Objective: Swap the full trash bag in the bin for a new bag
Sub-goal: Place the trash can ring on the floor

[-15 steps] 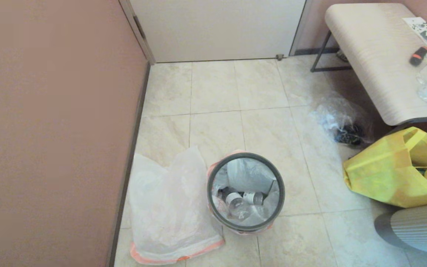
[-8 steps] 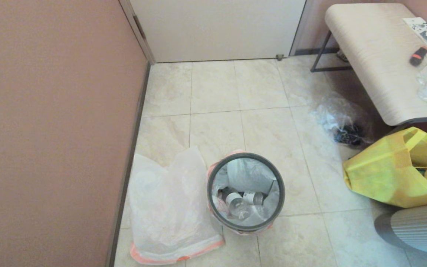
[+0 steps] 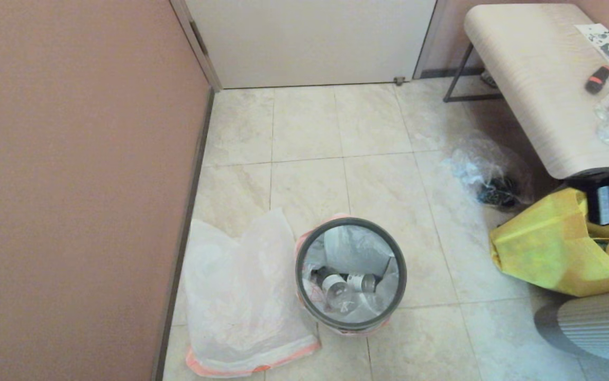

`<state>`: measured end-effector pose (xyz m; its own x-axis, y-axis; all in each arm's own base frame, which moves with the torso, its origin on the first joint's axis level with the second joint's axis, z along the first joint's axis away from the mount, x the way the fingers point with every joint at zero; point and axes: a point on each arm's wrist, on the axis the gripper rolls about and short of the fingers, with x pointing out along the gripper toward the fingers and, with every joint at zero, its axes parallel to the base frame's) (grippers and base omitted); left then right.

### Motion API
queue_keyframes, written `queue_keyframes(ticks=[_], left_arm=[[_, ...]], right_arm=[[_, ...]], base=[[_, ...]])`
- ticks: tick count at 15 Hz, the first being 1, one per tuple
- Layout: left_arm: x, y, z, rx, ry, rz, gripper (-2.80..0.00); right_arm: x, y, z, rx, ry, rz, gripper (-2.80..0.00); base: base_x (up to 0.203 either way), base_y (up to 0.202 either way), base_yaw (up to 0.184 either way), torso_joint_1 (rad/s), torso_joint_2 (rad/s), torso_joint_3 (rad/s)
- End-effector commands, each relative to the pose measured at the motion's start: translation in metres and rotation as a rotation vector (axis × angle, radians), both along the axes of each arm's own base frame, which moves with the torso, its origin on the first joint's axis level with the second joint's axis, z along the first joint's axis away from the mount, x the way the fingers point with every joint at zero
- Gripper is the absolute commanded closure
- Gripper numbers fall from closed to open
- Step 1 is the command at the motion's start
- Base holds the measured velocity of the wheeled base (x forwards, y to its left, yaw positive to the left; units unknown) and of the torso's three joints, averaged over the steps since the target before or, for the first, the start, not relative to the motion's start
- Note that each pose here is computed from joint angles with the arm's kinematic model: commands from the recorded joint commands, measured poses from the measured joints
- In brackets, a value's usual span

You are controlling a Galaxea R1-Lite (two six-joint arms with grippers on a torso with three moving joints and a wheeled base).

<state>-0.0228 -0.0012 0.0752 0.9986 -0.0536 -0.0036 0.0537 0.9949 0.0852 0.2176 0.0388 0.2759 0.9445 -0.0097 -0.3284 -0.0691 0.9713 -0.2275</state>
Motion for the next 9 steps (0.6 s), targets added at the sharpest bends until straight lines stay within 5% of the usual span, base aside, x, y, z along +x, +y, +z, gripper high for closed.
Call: queue_keyframes(ticks=[1,4,9], left_arm=[[0.000,0.000,0.000,0.000,-0.001,0.000,0.00],[0.000,0.000,0.000,0.000,-0.001,0.000,0.00],[0.000,0.000,0.000,0.000,-0.001,0.000,0.00]], right_arm=[[0.066,0.032,-0.055,-0.003,0.202,0.029,0.00],[0.108,0.054,-0.095,0.032,0.298,0.002,0.00],[0.117,0.106,-0.144,0.114,0.432,0.030,0.00]], base=[[0.000,0.000,0.000,0.000,0.00,0.000],[0.000,0.000,0.000,0.000,0.00,0.000],[0.000,0.000,0.000,0.000,0.00,0.000]])
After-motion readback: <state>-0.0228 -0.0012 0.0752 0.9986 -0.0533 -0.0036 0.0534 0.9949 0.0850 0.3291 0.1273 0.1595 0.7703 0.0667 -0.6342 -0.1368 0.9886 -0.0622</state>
